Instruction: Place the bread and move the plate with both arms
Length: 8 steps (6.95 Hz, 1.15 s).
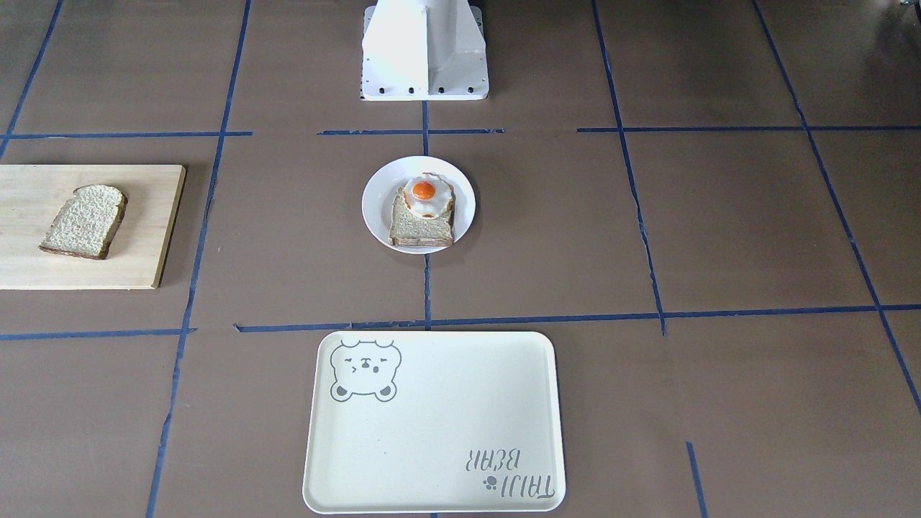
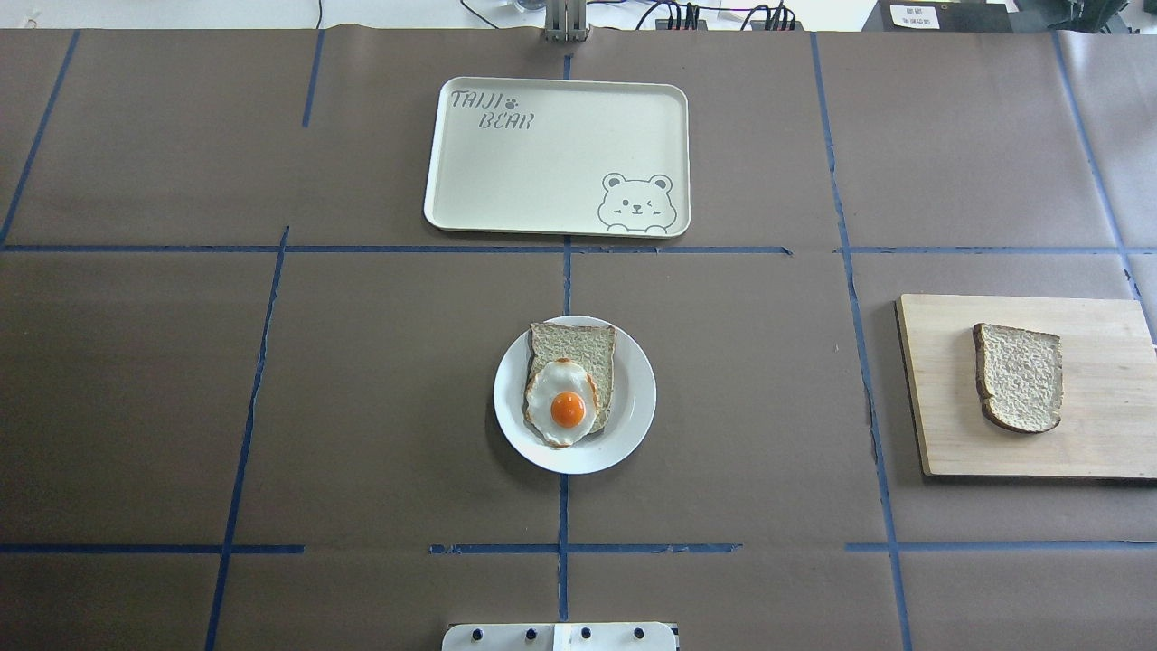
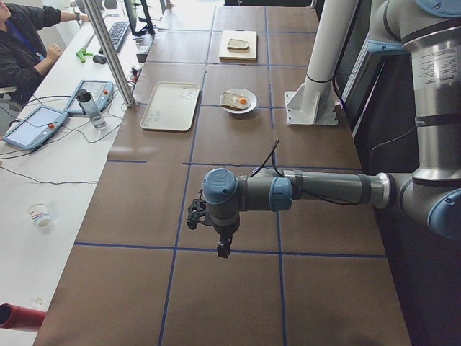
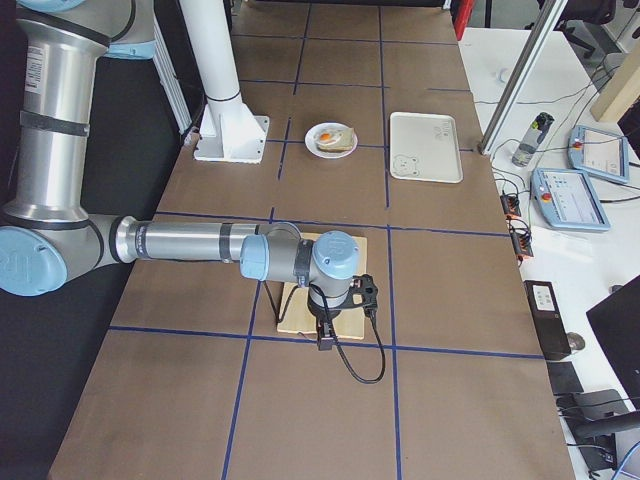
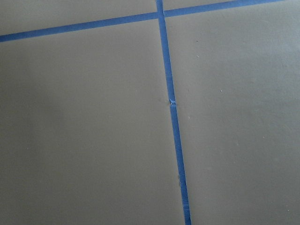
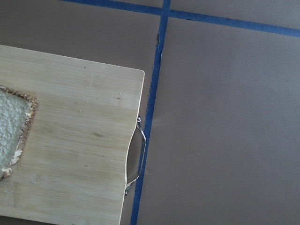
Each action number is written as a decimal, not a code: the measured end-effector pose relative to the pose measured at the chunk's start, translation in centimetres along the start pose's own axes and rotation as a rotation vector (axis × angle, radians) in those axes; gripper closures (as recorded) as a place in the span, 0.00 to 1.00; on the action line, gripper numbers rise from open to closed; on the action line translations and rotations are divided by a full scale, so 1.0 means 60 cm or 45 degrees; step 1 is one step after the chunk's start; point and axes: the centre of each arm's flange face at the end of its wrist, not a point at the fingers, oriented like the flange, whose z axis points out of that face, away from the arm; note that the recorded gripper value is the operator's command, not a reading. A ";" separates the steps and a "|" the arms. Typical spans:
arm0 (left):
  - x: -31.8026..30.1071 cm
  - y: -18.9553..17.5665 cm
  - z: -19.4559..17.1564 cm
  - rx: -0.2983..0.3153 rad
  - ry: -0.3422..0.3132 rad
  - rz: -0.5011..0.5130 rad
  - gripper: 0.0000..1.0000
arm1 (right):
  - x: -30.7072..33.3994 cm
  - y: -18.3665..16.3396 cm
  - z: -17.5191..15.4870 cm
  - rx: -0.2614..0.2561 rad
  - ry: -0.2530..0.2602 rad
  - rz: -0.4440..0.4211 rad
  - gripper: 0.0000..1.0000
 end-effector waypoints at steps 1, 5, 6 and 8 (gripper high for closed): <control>0.000 0.000 0.000 0.001 0.000 0.001 0.00 | -0.001 -0.001 -0.002 0.003 0.001 -0.003 0.00; 0.001 -0.001 -0.001 0.002 0.002 0.000 0.00 | -0.028 -0.015 -0.005 0.070 -0.063 -0.013 0.00; 0.001 -0.001 -0.001 0.002 0.003 0.000 0.00 | -0.051 -0.015 0.009 0.099 -0.116 0.037 0.00; 0.002 -0.001 -0.001 0.004 0.005 0.002 0.00 | -0.128 -0.013 0.058 0.192 -0.199 0.167 0.00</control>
